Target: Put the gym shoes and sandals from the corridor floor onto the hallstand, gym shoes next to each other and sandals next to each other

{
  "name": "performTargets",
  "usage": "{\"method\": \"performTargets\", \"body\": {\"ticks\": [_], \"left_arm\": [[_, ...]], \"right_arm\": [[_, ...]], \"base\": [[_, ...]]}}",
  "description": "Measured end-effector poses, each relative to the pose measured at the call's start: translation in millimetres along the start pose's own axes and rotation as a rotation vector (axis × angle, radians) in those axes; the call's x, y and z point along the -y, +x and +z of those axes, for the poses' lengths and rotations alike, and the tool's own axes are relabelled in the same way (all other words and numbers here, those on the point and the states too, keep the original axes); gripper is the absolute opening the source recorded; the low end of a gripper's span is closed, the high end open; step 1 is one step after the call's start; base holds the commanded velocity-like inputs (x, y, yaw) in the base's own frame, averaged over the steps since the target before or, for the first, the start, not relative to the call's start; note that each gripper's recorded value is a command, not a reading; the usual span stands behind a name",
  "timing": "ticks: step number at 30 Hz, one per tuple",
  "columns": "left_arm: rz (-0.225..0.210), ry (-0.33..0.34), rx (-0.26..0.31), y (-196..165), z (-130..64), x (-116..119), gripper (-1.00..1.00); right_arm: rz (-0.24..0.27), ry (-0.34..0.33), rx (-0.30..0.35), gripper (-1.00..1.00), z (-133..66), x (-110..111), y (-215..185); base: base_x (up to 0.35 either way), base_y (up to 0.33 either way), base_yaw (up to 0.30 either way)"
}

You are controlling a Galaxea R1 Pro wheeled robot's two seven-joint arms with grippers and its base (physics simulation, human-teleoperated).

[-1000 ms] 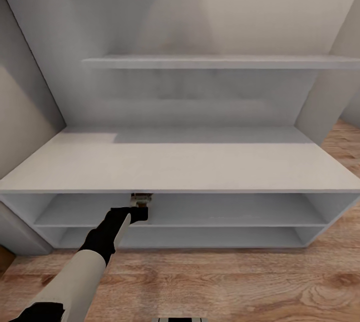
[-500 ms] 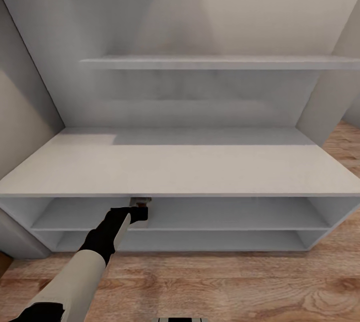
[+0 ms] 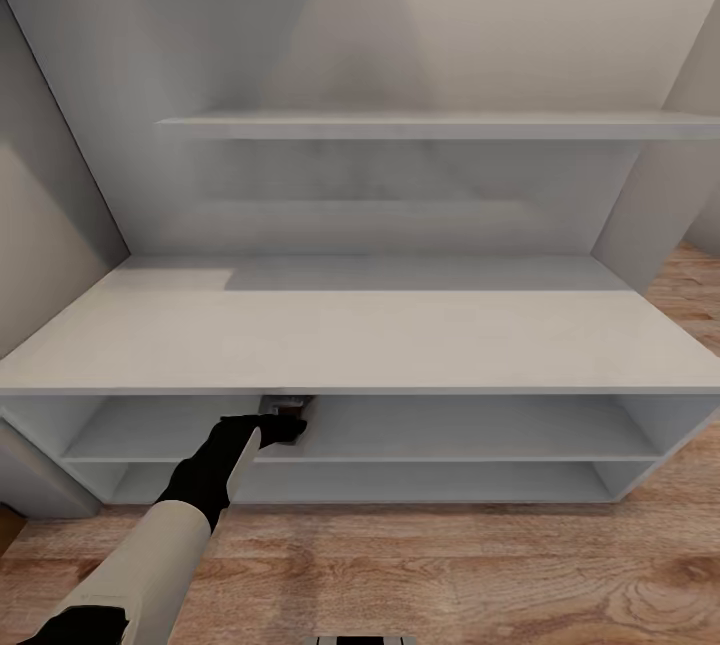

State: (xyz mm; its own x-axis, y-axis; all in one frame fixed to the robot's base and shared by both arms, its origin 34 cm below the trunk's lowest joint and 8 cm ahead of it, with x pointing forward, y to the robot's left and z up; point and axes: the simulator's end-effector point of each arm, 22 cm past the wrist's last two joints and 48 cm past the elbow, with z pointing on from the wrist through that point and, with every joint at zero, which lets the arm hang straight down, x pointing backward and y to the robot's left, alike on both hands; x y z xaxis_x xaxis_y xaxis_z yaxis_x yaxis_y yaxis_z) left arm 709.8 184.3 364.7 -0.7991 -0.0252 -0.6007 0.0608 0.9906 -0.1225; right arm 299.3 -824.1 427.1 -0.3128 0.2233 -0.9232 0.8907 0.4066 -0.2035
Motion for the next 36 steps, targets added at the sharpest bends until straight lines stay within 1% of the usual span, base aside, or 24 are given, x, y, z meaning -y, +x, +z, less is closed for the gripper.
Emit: {"method": "performTargets", "body": {"ticks": [6, 15, 25, 31, 32, 33, 34, 35, 36], "left_arm": [[0.0, -0.001, 0.0, 0, 0.4, 0, 1.0], [-0.001, -0.001, -0.001, 2, 0.7, 0, 1.0], [0.003, 0.019, -0.001, 4, 1.1, 6, 1.0], [-0.011, 0.03, -0.001, 45, 5.5, -2, 1.0], [-0.01, 0.034, -0.002, 56, 5.8, -7, 1.0], [-0.004, 0.041, -0.002, 77, 5.1, -22, 1.0], [-0.001, 0.045, 0.001, 88, 4.0, -32, 1.0], [-0.001, 0.046, 0.001, 88, 3.9, -32, 1.0], [0.005, 0.049, 0.007, 98, 2.5, -41, 1.0]], "right_arm": [[-0.001, 0.0, 0.0, -1.0, 0.1, 0, 0], [-0.001, 0.0, 0.0, -1.0, 0.1, 0, 0], [-0.001, -0.002, -0.002, -1.0, -0.3, -1, 1], [-0.002, -0.003, -0.003, -1.0, -0.6, -2, 2], [-0.002, -0.003, -0.003, -1.0, -0.7, -2, 2], [-0.002, -0.003, -0.003, -1.0, -0.6, -2, 2], [-0.003, -0.003, -0.003, -1.0, -0.7, -2, 2], [-0.003, -0.003, -0.003, -1.0, -0.7, -2, 2], [-0.003, -0.004, -0.003, -1.0, -0.7, -2, 2]], "base": [[-0.227, 0.0, 0.0], [-0.33, 0.0, 0.0], [-0.335, 0.0, 0.0], [-0.332, 0.0, 0.0], [-0.275, 0.0, 0.0], [-0.251, 0.0, 0.0], [-0.251, 0.0, 0.0], [-0.211, 0.0, 0.0], [-0.15, 0.0, 0.0]]}}
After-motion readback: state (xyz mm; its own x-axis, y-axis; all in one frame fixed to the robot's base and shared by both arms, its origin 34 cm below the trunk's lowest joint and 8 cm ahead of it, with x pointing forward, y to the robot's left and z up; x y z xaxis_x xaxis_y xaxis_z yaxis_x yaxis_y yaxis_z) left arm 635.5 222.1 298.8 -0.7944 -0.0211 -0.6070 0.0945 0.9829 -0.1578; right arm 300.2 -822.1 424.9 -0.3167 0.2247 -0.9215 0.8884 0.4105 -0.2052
